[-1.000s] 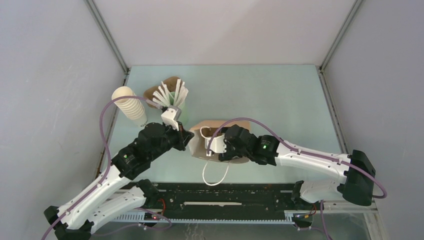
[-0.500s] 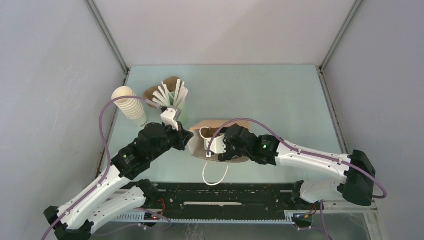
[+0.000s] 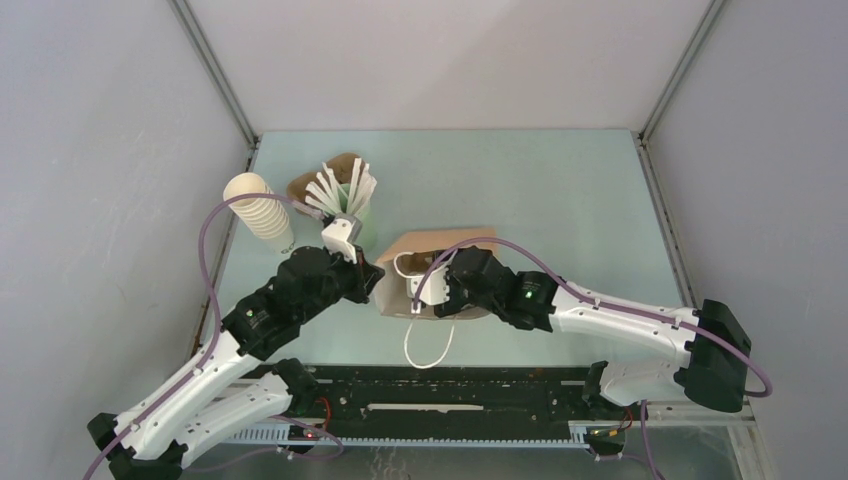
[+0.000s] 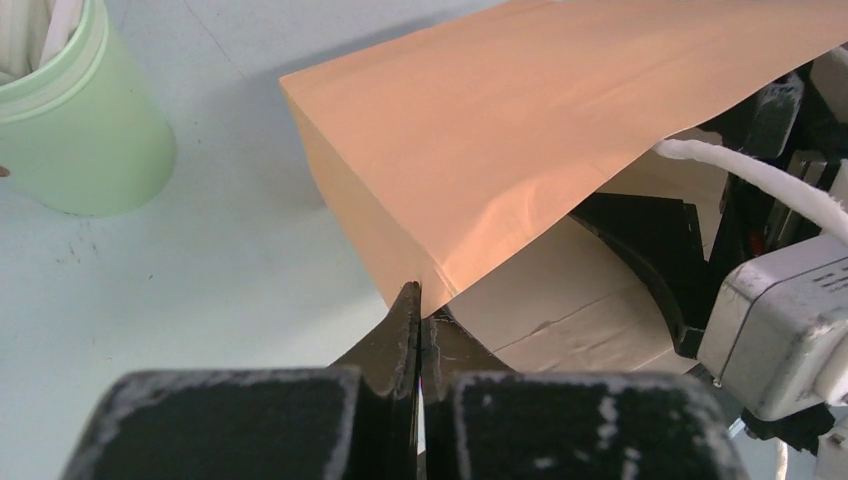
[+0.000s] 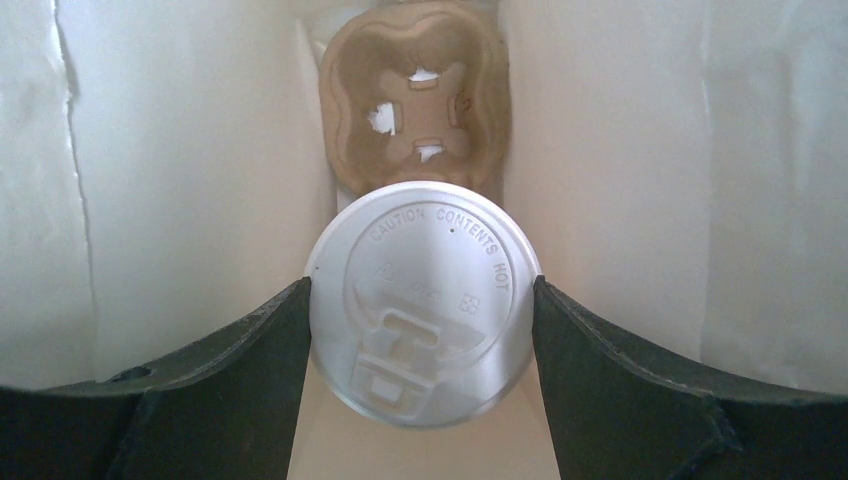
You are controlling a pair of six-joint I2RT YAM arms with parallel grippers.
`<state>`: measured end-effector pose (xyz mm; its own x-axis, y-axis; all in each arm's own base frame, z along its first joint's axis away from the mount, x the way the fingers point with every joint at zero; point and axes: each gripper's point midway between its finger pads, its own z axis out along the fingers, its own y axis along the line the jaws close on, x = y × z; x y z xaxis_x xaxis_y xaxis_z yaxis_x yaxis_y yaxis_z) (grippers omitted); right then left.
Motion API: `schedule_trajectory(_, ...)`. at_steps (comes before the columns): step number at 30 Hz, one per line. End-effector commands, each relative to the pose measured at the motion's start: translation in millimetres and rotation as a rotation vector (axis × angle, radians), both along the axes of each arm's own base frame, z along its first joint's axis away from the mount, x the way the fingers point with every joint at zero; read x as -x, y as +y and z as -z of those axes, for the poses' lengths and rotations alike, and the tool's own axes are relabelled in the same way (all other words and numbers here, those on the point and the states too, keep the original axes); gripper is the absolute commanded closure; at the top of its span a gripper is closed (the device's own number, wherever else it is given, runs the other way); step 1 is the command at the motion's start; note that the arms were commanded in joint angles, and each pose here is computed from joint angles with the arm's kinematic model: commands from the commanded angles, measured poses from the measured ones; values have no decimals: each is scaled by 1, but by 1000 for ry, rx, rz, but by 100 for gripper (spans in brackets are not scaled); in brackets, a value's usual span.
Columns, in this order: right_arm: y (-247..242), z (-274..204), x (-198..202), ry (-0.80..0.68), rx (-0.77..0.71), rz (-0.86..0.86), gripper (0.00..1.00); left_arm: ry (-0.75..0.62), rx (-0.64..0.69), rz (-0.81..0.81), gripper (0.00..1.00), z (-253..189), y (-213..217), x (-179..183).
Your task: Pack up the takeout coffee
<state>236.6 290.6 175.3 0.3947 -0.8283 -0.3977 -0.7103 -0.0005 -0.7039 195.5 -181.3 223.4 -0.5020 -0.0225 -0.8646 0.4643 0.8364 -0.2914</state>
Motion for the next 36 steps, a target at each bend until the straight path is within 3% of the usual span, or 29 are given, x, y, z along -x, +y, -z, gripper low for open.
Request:
schedule_trajectory(1, 7, -16, -14, -59, -71, 16, 37, 17, -60, -2, 100, 4, 7, 1)
schedule_trajectory(11, -7, 2, -7, 42, -54, 30, 37, 26, -51, 6, 100, -20, 7, 6)
schedule_trajectory(19, -11, -8, 5, 80, -90, 34, 37, 103, 1, 144, 100, -47, -11, 28)
schedule_trajectory(27, 11, -36, 16, 81, -212, 13, 36, 174, -11, 184, 100, -22, -4, 50)
schedule_trajectory(36, 9, -19, 15, 150, -203, 63, 35, 216, -58, 195, 100, -8, 2, 57)
